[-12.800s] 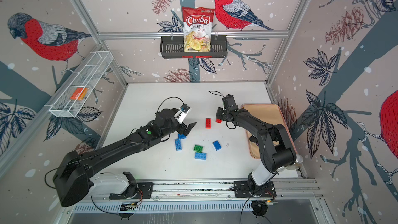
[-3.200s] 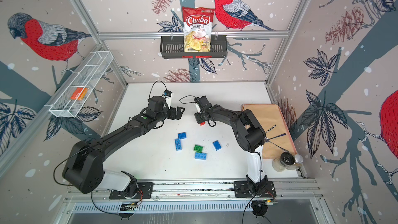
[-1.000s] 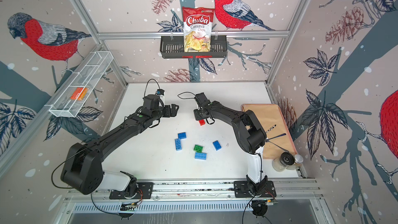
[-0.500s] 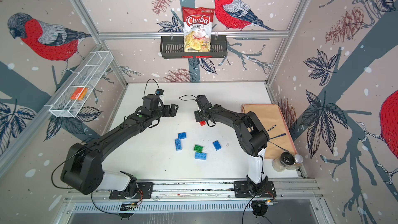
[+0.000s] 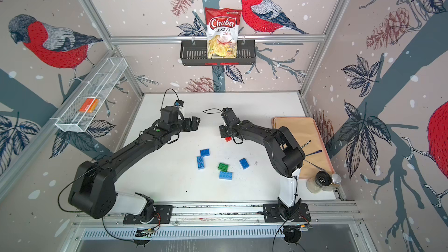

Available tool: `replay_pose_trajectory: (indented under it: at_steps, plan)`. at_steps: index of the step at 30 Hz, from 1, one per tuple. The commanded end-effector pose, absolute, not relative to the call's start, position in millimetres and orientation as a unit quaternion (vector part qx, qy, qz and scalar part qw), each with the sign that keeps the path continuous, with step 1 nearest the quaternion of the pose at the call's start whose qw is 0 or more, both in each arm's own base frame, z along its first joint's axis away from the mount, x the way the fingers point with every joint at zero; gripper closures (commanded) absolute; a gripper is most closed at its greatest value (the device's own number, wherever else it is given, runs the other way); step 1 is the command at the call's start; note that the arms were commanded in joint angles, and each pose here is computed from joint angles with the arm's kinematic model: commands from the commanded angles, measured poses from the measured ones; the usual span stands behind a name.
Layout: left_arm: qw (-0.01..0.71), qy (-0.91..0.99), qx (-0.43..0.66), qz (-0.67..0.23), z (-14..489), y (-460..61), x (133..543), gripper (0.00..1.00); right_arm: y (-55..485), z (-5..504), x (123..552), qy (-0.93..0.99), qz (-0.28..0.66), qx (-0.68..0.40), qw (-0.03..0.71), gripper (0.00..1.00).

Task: Assemble a rectangle with lego
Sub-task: Adjust the lego brick at the center of the board.

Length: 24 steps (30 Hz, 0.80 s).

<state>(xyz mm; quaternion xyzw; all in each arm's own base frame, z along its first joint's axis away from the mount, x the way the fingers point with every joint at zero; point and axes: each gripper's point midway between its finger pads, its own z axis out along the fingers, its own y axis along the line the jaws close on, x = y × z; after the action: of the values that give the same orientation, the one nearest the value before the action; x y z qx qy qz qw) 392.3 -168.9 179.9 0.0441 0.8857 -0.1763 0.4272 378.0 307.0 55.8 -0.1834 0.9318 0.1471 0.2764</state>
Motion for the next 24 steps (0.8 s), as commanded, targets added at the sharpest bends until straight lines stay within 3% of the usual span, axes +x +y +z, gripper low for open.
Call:
replay_pose_trajectory:
  at_steps: [1,9,14,20,24]
  plan:
    - [0.430,0.886,0.046,-0.165,180.1,-165.0,393.8,0.04,295.0,38.8,359.2,0.948,0.128,-0.182,0.228,0.83]
    - [0.430,0.885,0.051,-0.172,181.9,-167.5,393.3,0.04,307.9,79.7,377.0,0.928,0.152,-0.187,0.285,0.56]
    - [0.431,0.884,0.053,-0.174,183.0,-167.9,392.1,0.04,312.1,111.2,377.2,0.909,0.173,-0.201,0.320,0.48]
    - [0.423,0.876,0.094,-0.213,186.9,-186.1,385.7,0.04,303.9,113.7,331.6,0.900,0.186,-0.278,0.278,0.46]
    - [0.412,0.875,0.118,-0.225,181.6,-198.1,379.2,0.04,300.3,116.8,271.6,0.881,0.218,-0.338,0.248,0.45]
